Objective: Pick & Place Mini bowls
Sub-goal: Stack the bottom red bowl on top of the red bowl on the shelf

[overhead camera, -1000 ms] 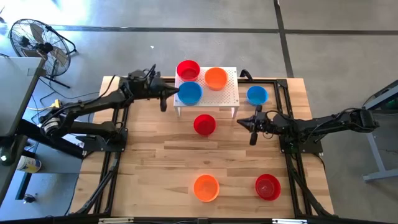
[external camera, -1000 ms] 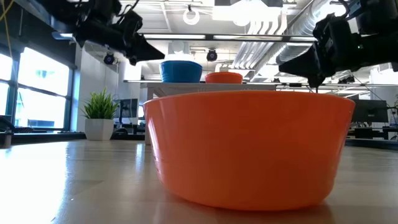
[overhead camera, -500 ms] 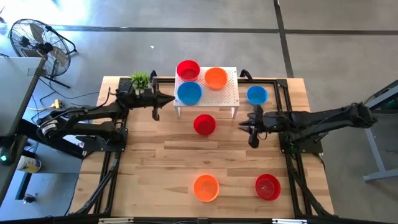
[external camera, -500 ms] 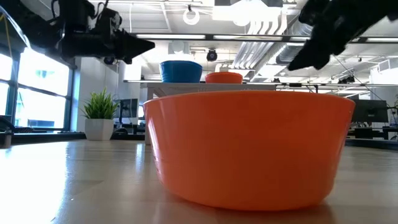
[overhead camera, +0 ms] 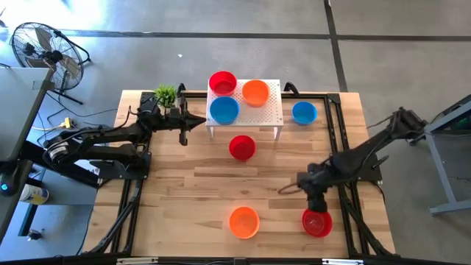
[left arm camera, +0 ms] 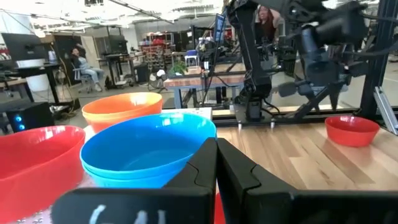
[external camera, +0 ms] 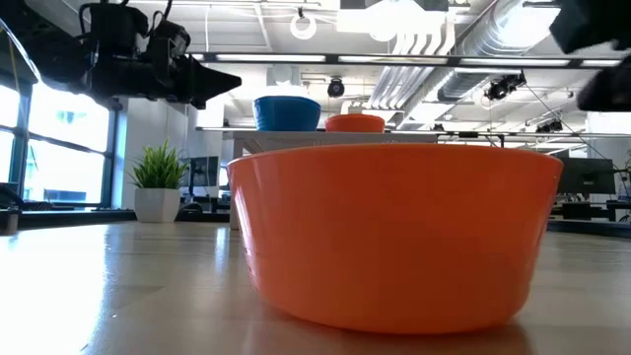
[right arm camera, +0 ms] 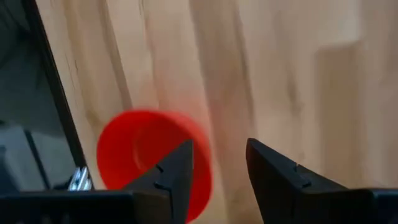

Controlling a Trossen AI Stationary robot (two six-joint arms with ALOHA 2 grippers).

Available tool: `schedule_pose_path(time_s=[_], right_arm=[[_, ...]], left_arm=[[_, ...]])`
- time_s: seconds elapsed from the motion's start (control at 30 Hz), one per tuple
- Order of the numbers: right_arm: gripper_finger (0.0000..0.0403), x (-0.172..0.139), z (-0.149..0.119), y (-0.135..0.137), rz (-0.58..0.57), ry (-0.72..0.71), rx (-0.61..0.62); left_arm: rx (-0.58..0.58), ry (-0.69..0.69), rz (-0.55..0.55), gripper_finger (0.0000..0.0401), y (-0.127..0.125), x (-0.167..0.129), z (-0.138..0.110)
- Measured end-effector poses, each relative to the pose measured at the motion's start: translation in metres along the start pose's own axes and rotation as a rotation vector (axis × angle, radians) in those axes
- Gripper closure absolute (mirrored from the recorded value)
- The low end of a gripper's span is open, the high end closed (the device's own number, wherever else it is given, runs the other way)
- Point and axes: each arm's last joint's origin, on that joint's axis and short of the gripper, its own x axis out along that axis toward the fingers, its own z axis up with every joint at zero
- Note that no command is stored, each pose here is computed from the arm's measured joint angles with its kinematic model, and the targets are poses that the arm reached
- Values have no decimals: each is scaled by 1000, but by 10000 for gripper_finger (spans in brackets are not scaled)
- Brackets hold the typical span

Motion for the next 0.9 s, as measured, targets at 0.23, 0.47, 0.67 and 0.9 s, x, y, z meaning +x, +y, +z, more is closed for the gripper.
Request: schedule_pose_path(time_s=[0.23,0.47,0.67,0.9], right_arm=[[265,33,-7,16,-50,136,-43],[281,62,0,19,-88,189,-144],[347,81,3,21,-45,256,-192],[385,68,14,12,-14,223,-111]], left_arm=[[-1,9,-18,401,-1,0,-1],[-2,9,-22,401,-1,0,-1],[-16,27,-23,401,-1,0,-3],[-15,27,-23,401,-1,0,-3]])
